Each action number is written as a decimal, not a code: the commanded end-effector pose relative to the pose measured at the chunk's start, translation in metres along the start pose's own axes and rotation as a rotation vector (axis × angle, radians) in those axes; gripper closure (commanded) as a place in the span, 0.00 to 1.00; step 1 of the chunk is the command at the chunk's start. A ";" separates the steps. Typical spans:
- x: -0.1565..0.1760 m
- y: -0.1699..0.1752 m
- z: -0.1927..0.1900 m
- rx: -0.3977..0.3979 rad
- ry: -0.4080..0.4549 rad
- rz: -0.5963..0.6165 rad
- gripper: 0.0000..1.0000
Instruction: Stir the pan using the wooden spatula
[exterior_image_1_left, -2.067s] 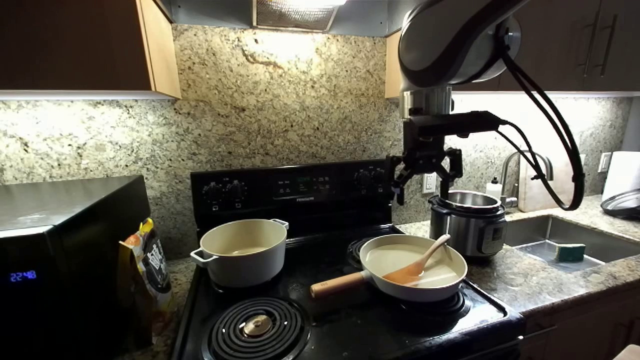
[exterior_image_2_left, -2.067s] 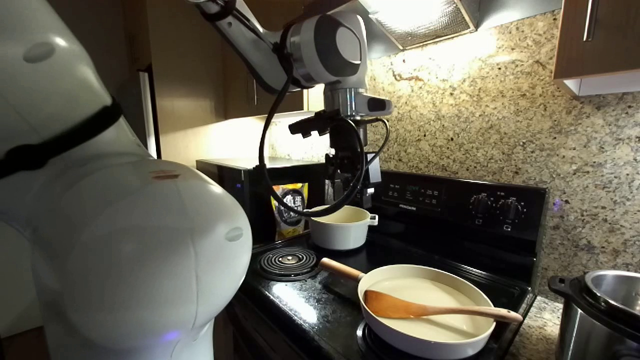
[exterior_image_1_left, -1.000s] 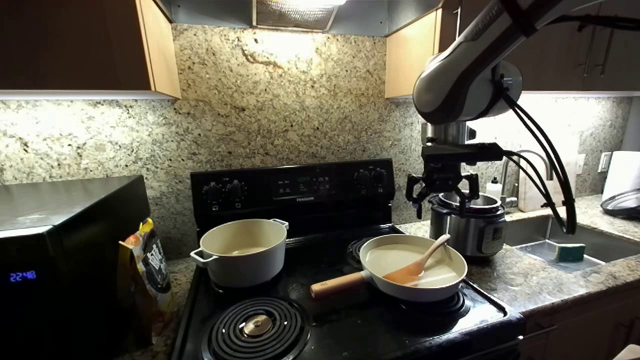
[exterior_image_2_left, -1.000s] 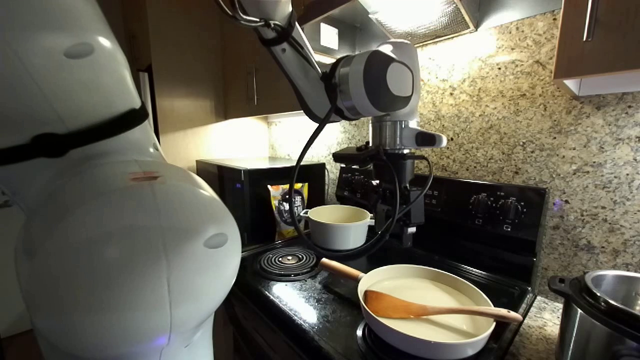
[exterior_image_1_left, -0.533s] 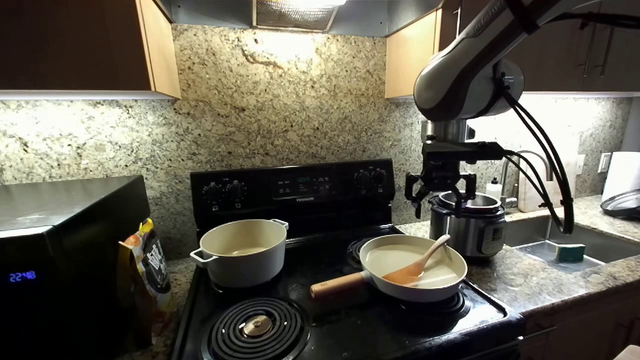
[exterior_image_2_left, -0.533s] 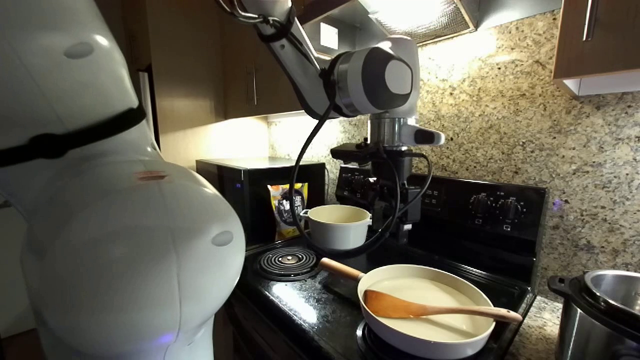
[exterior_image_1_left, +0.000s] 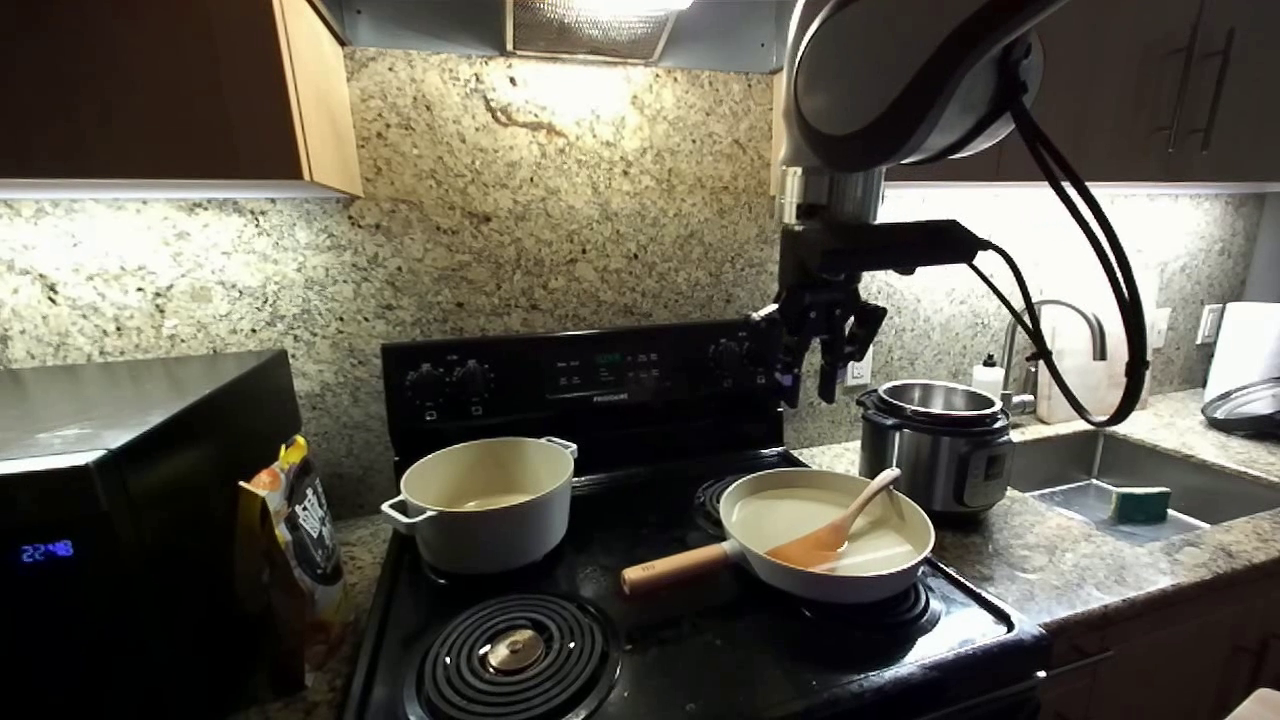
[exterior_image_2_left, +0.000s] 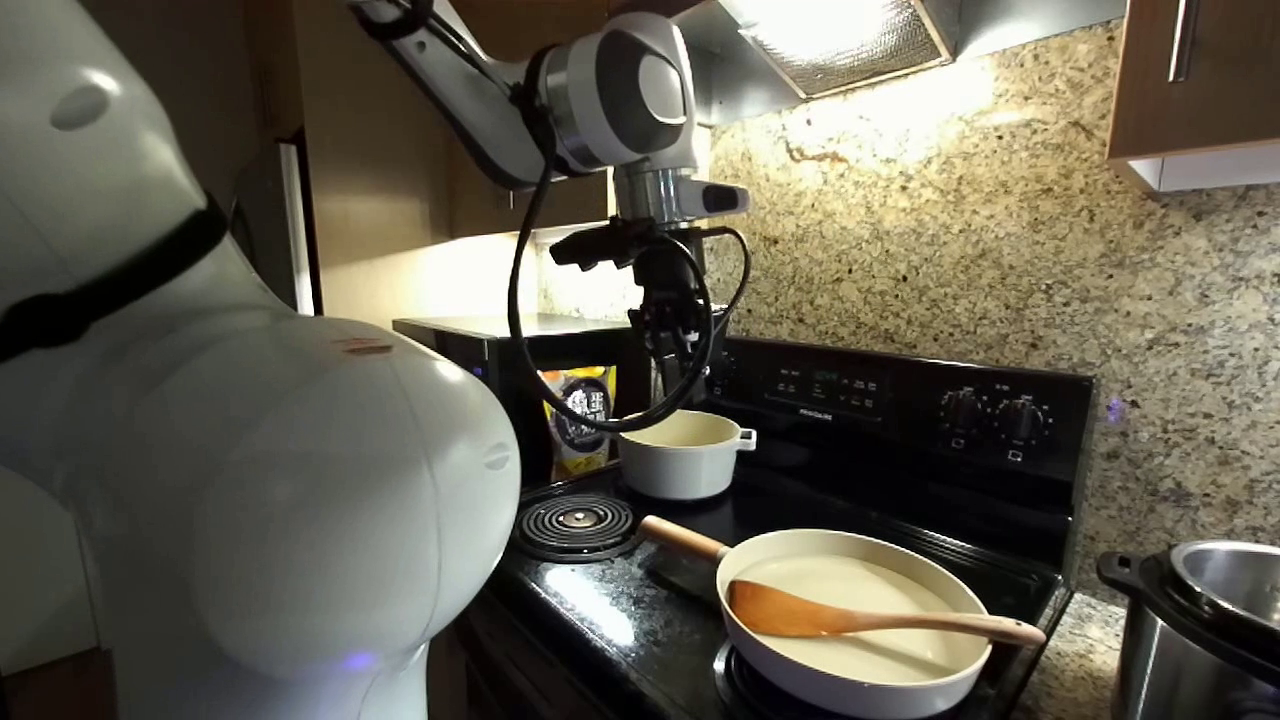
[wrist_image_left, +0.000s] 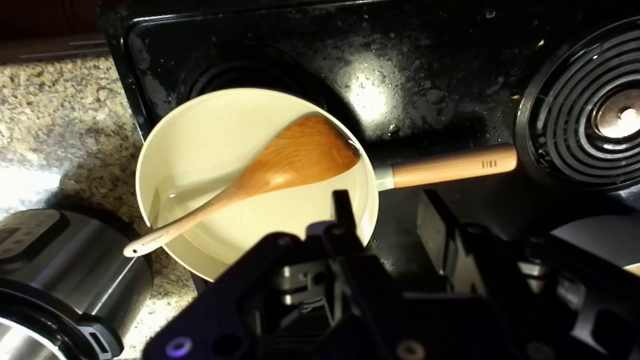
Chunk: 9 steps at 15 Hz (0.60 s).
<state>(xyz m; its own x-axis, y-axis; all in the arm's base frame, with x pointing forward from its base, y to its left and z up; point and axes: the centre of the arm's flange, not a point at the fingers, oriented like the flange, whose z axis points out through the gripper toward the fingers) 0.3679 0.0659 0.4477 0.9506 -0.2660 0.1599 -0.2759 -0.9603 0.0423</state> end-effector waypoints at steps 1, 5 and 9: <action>-0.001 0.002 0.000 0.000 0.001 0.003 0.60; -0.001 0.004 0.002 0.000 -0.004 0.008 0.60; -0.001 0.004 0.002 0.000 -0.004 0.008 0.60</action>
<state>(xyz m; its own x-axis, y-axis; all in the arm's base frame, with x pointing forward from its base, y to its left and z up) 0.3664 0.0623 0.4459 0.9491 -0.2737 0.1561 -0.2831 -0.9582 0.0407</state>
